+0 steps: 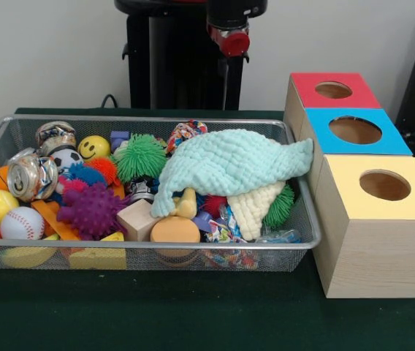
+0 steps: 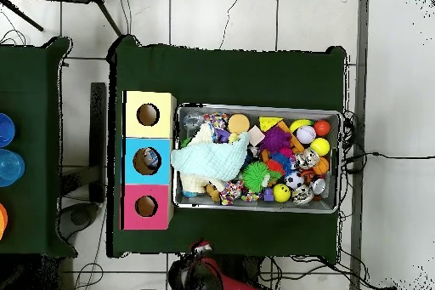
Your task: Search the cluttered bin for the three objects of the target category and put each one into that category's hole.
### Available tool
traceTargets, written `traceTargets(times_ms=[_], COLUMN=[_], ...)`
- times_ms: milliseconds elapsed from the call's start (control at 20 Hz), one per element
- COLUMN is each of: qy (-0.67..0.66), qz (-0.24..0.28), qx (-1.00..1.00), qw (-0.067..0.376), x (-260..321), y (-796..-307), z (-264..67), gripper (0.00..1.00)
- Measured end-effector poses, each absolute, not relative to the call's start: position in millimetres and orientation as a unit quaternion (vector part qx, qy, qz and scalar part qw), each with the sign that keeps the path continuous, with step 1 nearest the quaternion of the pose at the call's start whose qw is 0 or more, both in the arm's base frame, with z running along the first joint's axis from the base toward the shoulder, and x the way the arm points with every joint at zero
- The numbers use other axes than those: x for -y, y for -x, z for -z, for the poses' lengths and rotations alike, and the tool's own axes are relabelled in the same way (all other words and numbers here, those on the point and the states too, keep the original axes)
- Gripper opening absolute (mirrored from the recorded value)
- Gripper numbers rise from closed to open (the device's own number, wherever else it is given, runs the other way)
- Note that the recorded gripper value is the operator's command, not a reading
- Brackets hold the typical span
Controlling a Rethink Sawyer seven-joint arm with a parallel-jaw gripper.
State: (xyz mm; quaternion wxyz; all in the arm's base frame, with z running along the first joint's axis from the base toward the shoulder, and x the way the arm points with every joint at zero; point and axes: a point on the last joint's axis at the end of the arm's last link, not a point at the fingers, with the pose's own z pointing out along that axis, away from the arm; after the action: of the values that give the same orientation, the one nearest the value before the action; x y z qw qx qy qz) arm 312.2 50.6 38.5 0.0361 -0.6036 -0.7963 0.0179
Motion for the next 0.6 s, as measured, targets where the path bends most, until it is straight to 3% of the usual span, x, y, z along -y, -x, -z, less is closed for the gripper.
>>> traceTargets(times_ms=[600], qy=[0.623], qz=[0.0], qx=[0.782], qw=[0.032], x=[-49], y=[-332], z=[-25], gripper=[1.0])
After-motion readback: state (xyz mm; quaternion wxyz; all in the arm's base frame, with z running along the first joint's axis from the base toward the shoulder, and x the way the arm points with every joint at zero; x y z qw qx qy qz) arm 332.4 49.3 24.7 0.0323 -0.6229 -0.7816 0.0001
